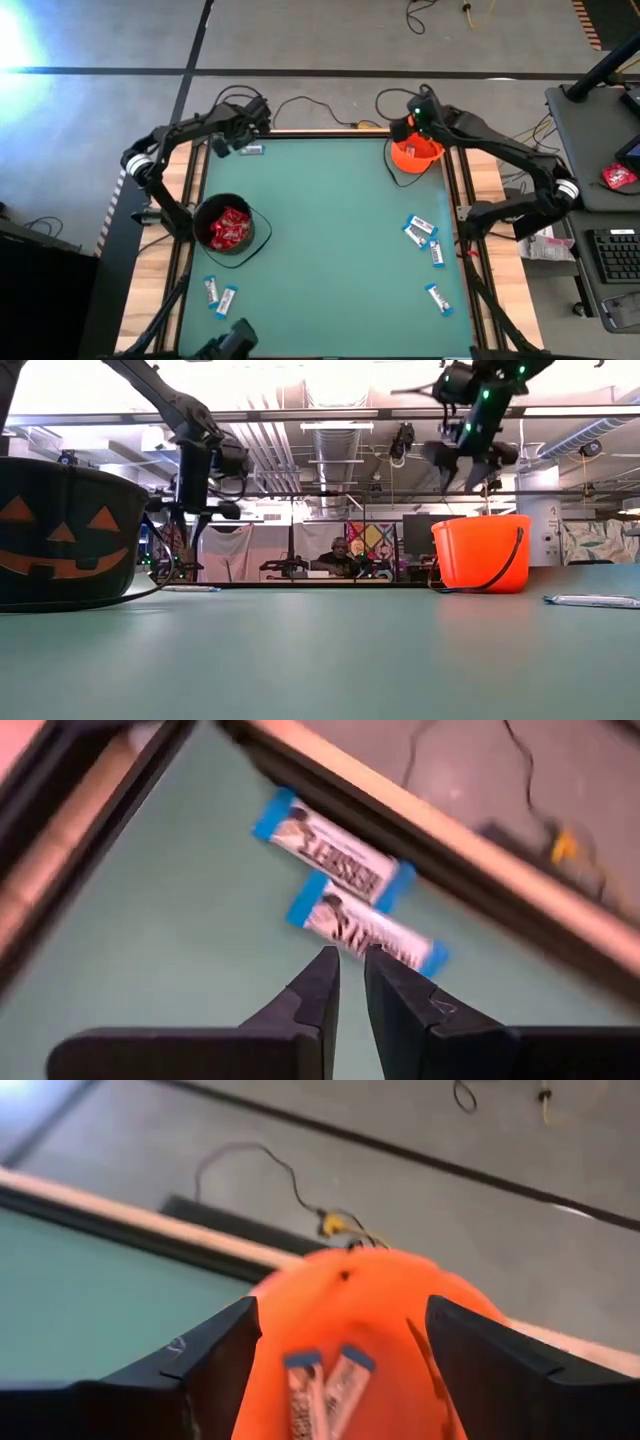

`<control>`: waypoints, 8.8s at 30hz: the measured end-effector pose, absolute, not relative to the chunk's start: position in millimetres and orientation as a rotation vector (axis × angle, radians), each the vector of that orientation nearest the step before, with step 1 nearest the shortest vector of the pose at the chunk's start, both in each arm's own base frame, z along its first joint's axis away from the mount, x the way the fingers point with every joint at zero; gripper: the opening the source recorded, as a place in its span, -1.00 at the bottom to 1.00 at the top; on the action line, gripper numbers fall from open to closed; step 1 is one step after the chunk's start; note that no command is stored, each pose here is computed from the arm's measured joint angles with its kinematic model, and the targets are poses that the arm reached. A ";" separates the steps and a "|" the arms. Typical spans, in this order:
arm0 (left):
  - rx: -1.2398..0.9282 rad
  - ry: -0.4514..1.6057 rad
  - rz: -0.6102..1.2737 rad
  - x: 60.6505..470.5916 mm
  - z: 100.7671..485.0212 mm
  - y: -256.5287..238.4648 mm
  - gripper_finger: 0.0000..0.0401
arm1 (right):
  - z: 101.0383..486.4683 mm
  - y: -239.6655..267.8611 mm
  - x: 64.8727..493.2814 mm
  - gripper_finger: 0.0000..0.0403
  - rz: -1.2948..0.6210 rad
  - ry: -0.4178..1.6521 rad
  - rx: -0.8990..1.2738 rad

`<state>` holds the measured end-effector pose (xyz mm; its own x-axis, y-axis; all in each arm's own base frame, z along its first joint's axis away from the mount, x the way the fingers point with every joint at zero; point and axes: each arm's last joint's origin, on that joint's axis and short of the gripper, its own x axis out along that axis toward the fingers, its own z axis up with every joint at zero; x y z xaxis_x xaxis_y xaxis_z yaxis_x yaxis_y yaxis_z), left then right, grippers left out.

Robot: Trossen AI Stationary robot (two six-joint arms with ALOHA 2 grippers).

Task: Sort candy by brand, put in halloween buckets
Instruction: Sort the white chocolates, then put the white chocolate into the orange bucket

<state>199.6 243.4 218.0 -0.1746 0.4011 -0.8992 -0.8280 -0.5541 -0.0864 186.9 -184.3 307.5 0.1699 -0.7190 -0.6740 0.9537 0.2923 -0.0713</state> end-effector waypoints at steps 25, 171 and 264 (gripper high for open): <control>-1.498 0.413 1.950 161.7 185.4 291.0 -0.82 | 359.1 -178.8 200.5 0.55 -1.174 0.568 0.372; -0.833 1.324 1.094 273.5 182.0 264.4 -1.00 | 342.3 -66.2 242.6 0.15 -0.600 0.838 0.469; -0.323 1.282 0.819 208.2 128.4 106.1 -1.00 | 71.2 -87.0 392.2 0.02 -0.262 0.513 0.136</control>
<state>208.2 106.1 128.4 0.0580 0.3579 -0.9319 -0.6954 0.6843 0.2195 392.2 -87.0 71.2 0.8390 -0.2129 -0.5007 0.2805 0.9578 0.0628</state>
